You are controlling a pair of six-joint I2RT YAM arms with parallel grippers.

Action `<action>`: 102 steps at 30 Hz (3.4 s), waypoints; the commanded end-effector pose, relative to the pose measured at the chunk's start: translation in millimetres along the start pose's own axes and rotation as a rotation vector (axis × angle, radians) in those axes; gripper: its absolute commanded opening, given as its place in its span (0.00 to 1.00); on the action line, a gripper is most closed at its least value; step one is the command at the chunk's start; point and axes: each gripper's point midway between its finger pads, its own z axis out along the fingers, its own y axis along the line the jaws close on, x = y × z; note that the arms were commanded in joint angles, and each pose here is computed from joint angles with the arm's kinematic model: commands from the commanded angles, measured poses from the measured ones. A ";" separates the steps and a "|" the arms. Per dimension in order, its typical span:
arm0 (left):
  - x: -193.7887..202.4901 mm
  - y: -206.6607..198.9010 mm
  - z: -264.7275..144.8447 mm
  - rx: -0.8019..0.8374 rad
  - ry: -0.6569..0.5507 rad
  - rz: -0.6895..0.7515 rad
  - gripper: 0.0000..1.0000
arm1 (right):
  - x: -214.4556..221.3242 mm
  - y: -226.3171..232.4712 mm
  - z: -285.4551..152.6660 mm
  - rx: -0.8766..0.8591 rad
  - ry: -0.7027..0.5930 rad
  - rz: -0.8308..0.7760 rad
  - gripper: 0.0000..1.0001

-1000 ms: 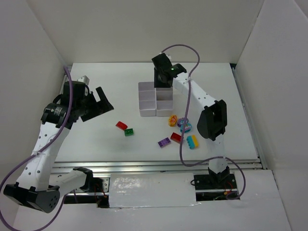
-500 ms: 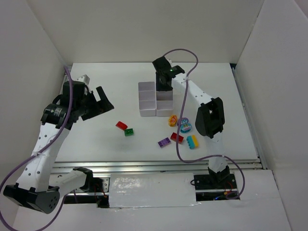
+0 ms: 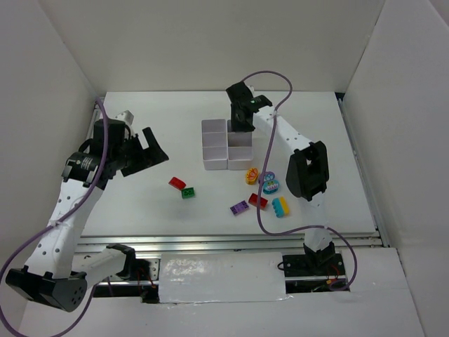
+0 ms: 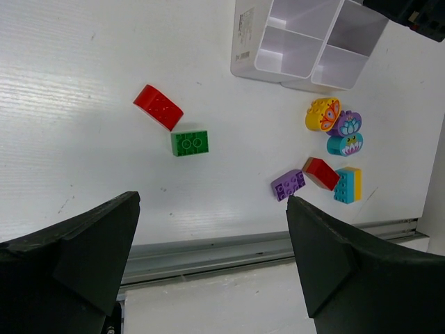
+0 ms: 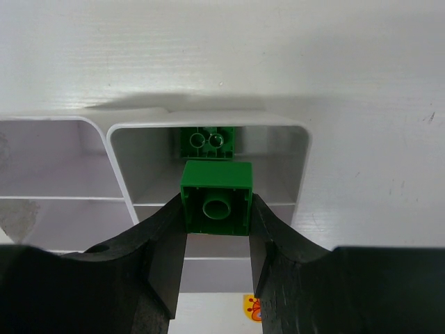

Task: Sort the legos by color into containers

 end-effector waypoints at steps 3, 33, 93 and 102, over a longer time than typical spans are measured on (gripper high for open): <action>-6.3 -7.5 -2.2 0.049 -0.031 0.029 0.99 | -23.2 -1.6 -4.2 -0.005 -0.079 0.025 0.19; -29.5 43.0 -21.1 -0.309 -0.147 -0.194 0.99 | 43.2 118.1 -116.7 -0.330 -0.040 -0.132 0.86; -29.1 45.5 -38.3 -0.246 -0.231 -0.159 1.00 | -30.0 71.8 -94.7 -0.180 -0.231 -0.005 0.17; -25.5 37.4 -33.5 -0.204 -0.185 -0.108 1.00 | -56.3 24.1 -28.4 -0.018 -0.221 0.037 0.19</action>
